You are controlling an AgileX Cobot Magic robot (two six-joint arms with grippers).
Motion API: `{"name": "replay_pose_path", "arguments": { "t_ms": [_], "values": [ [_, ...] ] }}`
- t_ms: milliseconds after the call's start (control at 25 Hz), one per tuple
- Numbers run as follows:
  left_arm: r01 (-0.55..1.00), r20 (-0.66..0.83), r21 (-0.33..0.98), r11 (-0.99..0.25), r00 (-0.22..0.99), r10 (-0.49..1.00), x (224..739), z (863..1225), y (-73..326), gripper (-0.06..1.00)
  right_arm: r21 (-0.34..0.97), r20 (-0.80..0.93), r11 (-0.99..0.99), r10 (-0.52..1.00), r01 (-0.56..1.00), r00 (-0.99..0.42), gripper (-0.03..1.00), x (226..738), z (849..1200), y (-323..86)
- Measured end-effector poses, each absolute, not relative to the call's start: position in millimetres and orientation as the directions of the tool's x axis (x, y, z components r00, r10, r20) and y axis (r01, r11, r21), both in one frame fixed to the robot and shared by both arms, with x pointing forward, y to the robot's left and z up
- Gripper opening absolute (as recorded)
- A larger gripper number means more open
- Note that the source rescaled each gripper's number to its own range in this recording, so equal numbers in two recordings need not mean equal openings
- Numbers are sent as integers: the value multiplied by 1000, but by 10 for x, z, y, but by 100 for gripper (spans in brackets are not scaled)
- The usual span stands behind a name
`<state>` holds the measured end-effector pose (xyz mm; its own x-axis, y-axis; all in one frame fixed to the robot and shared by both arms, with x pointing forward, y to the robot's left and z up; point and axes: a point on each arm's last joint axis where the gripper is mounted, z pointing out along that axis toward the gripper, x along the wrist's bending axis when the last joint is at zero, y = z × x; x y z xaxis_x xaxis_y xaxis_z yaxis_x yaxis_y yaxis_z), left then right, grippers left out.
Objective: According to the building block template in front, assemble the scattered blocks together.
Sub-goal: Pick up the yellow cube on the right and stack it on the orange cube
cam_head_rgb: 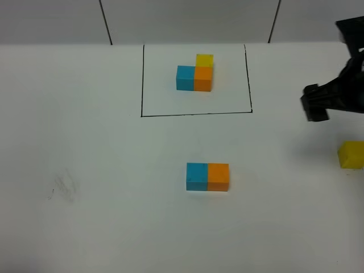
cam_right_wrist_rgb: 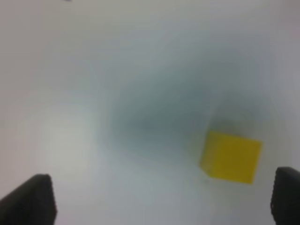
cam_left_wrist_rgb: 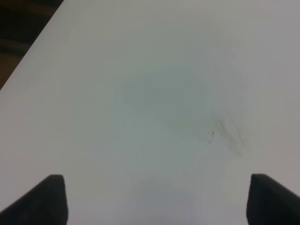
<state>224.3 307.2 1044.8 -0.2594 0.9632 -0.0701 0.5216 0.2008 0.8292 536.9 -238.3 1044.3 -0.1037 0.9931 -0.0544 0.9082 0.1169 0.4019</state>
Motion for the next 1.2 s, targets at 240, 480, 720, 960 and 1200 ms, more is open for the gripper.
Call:
{"name": "replay_pose_path", "arguments": {
  "t_ms": [240, 480, 720, 960, 1200],
  "values": [
    [522, -70, 829, 201, -259, 963, 2243, 10448, 3072, 75, 362, -64, -18, 997, 932, 44, 84, 5529, 10237, -2870],
    [522, -70, 829, 201, -259, 963, 2243, 10448, 3072, 75, 265, -73, -30, 996, 964, 52, 84, 5713, 9784, -3011],
    [522, -70, 829, 201, -259, 963, 2243, 10448, 3072, 75, 178, -60, -57, 996, 982, 69, 83, 5813, 9377, -3070],
    [522, -70, 829, 201, -259, 963, 2243, 10448, 3072, 75, 129, -48, -63, 996, 990, 70, 81, 5855, 9119, -3089],
    [522, -70, 829, 201, -259, 963, 2243, 10448, 3072, 75, 127, -46, -61, 997, 990, 68, 48, 5876, 9040, -3094]
  ]
}}
